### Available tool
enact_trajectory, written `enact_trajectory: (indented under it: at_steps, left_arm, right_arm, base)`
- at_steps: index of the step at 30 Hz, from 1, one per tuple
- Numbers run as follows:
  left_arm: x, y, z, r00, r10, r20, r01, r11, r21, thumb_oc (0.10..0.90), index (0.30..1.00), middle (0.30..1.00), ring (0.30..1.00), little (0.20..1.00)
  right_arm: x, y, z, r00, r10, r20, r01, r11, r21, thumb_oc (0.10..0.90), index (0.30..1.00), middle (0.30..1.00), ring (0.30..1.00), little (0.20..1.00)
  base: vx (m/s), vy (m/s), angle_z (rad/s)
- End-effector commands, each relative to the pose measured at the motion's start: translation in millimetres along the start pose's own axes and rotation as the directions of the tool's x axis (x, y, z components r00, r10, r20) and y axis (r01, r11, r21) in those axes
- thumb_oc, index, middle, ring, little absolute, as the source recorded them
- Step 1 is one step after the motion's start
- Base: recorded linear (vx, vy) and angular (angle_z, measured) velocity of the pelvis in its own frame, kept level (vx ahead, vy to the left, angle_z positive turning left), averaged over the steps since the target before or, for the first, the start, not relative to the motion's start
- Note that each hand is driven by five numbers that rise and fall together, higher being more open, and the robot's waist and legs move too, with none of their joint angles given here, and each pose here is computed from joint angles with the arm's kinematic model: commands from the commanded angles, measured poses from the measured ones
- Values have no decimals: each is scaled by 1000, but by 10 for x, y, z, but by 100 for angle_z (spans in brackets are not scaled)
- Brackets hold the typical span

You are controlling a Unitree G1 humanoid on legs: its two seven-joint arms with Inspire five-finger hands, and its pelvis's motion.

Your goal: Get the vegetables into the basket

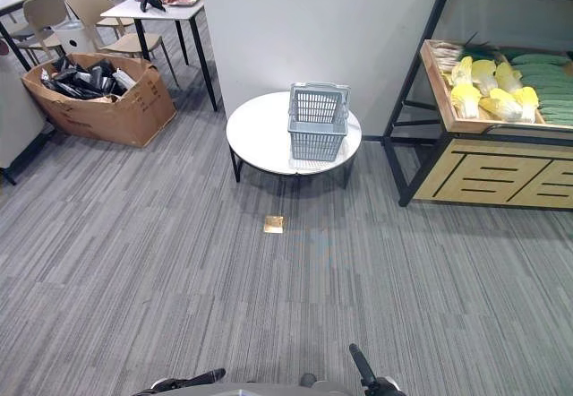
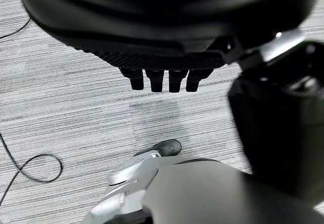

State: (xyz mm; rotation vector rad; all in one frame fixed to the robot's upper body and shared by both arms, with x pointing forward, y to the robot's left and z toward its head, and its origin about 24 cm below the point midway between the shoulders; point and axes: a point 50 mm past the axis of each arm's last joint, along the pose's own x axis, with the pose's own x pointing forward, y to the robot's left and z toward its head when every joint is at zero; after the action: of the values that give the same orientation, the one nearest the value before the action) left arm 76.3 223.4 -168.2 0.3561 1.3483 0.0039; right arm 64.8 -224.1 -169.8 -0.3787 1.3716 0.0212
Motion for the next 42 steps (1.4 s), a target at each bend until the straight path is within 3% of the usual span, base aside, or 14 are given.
enact_trajectory:
  at_steps: [1,42]
  left_arm:
    - [9,86,230,998,30,58,-32,999,24,900,1000,1000,1000,1000]
    - [10,60,178,999,36,33,-36,999,5,900,1000,1000,1000,1000]
  right_arm:
    - [10,-141,213,997,-48,55,49,999,-21,900,1000,1000,1000,1000]
    - [10,-137,164,998,-39,40,41,998,-45,900,1000,1000,1000,1000]
  base:
    - [0,0,0]
    - [3,-1,0]
